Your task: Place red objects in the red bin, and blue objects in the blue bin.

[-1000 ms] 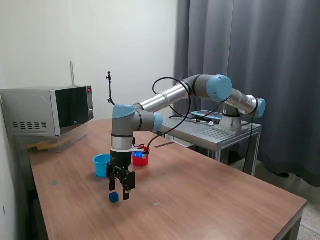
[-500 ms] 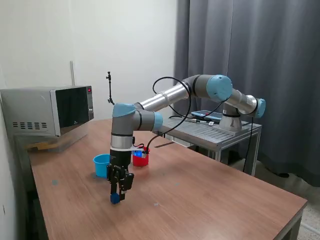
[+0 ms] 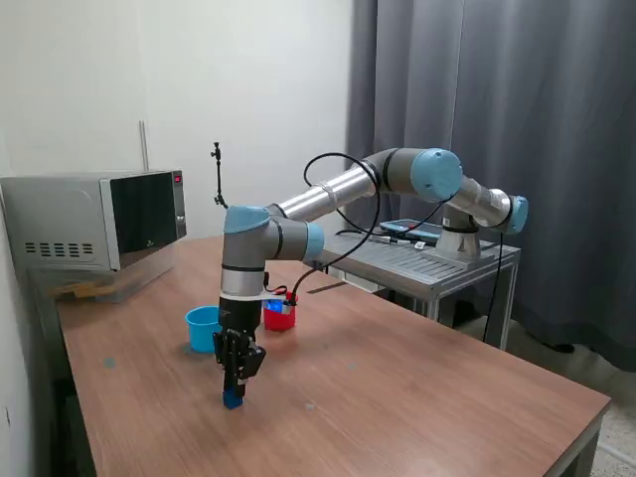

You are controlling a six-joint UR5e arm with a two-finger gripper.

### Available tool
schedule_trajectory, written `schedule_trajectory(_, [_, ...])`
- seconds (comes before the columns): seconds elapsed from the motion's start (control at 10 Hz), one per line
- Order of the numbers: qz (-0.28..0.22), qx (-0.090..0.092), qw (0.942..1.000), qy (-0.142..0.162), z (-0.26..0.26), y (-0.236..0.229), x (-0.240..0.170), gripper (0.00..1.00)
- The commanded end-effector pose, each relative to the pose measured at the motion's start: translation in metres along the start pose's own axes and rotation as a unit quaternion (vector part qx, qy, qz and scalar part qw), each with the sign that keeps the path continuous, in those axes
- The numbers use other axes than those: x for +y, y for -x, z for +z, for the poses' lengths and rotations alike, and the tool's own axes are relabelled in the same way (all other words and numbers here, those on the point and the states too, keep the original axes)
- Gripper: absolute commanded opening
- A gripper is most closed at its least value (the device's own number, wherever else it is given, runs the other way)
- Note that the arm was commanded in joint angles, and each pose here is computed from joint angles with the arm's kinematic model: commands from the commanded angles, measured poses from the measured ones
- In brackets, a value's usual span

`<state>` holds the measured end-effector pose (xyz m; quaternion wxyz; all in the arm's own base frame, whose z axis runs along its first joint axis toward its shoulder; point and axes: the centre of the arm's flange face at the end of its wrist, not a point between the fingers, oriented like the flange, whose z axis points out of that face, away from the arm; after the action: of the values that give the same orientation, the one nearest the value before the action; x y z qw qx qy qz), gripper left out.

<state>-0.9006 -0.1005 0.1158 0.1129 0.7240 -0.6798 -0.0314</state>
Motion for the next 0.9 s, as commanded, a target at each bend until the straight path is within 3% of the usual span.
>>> schedule_trajectory(0.0, [0.001,0.0,1.0,-0.006,0.006,0.0,-0.003,0.0])
schedule_trajectory(0.1, [-0.001,-0.001,1.0,-0.004,0.004,0.0,-0.002,0.0])
schedule_trajectory(0.3, [-0.004,-0.028,0.9994,0.022,-0.042,0.0,0.01,0.0])
schedule_trajectory(0.6, [-0.002,-0.04,0.9979,0.05,-0.094,0.004,0.02,0.0])
schedule_trajectory(0.8, [0.008,-0.065,0.9971,0.038,-0.093,0.021,0.015,0.0])
